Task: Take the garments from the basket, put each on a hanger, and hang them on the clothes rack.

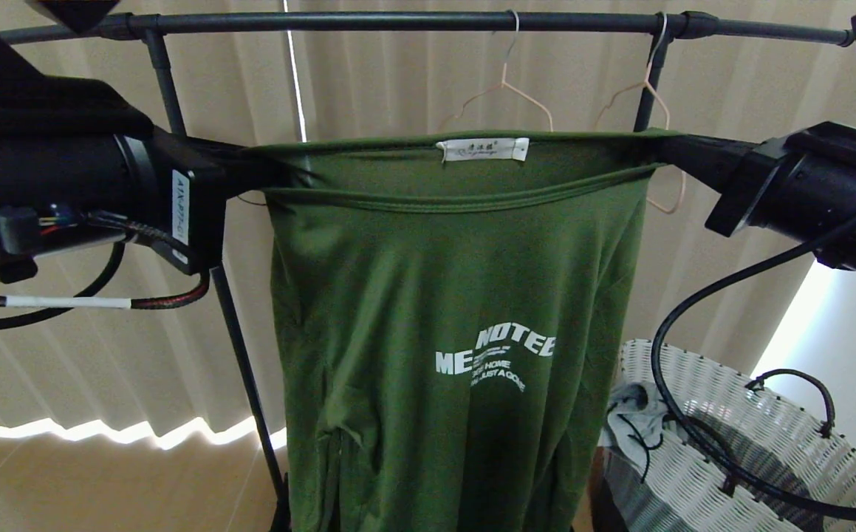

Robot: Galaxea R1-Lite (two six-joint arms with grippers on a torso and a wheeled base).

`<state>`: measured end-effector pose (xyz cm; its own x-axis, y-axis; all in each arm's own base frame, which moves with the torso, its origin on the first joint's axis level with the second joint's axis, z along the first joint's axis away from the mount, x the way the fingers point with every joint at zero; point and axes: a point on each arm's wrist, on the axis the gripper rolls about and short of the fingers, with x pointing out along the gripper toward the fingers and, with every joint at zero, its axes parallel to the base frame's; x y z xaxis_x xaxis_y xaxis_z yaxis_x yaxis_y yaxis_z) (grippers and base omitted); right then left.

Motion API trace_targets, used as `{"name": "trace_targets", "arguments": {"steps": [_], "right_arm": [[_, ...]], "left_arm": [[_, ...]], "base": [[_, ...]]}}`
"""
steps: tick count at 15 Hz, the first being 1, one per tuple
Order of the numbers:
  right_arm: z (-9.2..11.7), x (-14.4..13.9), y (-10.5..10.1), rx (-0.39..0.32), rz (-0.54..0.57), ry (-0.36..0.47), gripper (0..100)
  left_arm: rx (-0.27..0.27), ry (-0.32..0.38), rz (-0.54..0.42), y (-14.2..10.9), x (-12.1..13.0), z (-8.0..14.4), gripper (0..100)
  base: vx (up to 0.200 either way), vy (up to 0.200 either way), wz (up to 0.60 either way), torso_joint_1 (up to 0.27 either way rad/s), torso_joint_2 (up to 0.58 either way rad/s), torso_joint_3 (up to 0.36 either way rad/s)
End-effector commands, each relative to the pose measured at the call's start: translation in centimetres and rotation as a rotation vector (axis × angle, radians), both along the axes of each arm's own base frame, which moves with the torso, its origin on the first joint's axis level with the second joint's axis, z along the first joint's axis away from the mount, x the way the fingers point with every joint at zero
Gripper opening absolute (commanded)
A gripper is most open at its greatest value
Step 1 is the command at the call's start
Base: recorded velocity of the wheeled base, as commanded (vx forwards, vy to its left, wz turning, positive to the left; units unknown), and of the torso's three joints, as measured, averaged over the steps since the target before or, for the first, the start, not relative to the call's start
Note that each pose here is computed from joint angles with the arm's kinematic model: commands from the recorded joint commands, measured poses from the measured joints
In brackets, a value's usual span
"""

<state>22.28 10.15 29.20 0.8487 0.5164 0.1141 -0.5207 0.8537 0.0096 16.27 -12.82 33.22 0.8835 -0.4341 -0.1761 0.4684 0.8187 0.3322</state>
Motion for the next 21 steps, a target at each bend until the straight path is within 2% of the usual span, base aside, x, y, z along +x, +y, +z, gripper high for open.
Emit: {"name": "trace_targets", "arguments": {"steps": [1, 3, 6, 9, 12, 14, 16, 18, 21], "right_arm": [[-0.1, 0.1, 0.1, -0.002, 0.002, 0.004, 0], [-0.1, 0.2, 0.1, -0.001, 0.002, 0.003, 0], [-0.1, 0.2, 0.2, -0.001, 0.002, 0.003, 0], [-0.1, 0.1, 0.1, -0.004, -0.001, 0.007, 0], [1.1, -2.0, -0.8, 0.010, -0.001, -0.026, 0], [1.7, -4.6, -1.9, -0.006, 0.010, 0.013, 0], [2.0, -6.9, -2.0, -0.012, 0.060, 0.032, 0], [1.4, -9.3, -2.0, -0.021, 0.129, 0.045, 0], [0.7, -9.6, -1.6, -0.034, 0.158, 0.062, 0]], "left_arm": [[0.009, 0.014, -0.007, 0.1, -0.1, -0.2, 0], [0.011, 0.021, -0.016, 0.0, -0.1, -0.4, 0], [0.002, 0.045, -0.079, -0.8, -0.5, -1.0, 0], [-0.004, 0.037, -0.064, -0.7, -0.1, -0.7, 0], [-0.024, 0.010, -0.039, -2.1, 2.0, -0.4, 0], [-0.028, 0.000, -0.021, -3.2, 3.5, -0.4, 0], [-0.023, -0.002, 0.006, -3.9, 4.4, -0.4, 0], [-0.030, -0.012, 0.028, -4.0, 5.1, 0.0, 0], [-0.029, -0.008, 0.034, -3.9, 5.2, -0.2, 0]], "base": [[0.000, 0.000, 0.00, 0.000, 0.00, 0.000], [0.000, 0.000, 0.00, 0.000, 0.00, 0.000], [0.000, 0.000, 0.00, 0.000, 0.00, 0.000], [0.000, 0.000, 0.00, 0.000, 0.00, 0.000], [0.000, 0.000, 0.00, 0.000, 0.00, 0.000], [0.000, 0.000, 0.00, 0.000, 0.00, 0.000], [0.000, 0.000, 0.00, 0.000, 0.00, 0.000], [0.000, 0.000, 0.00, 0.000, 0.00, 0.000], [0.000, 0.000, 0.00, 0.000, 0.00, 0.000]]}}
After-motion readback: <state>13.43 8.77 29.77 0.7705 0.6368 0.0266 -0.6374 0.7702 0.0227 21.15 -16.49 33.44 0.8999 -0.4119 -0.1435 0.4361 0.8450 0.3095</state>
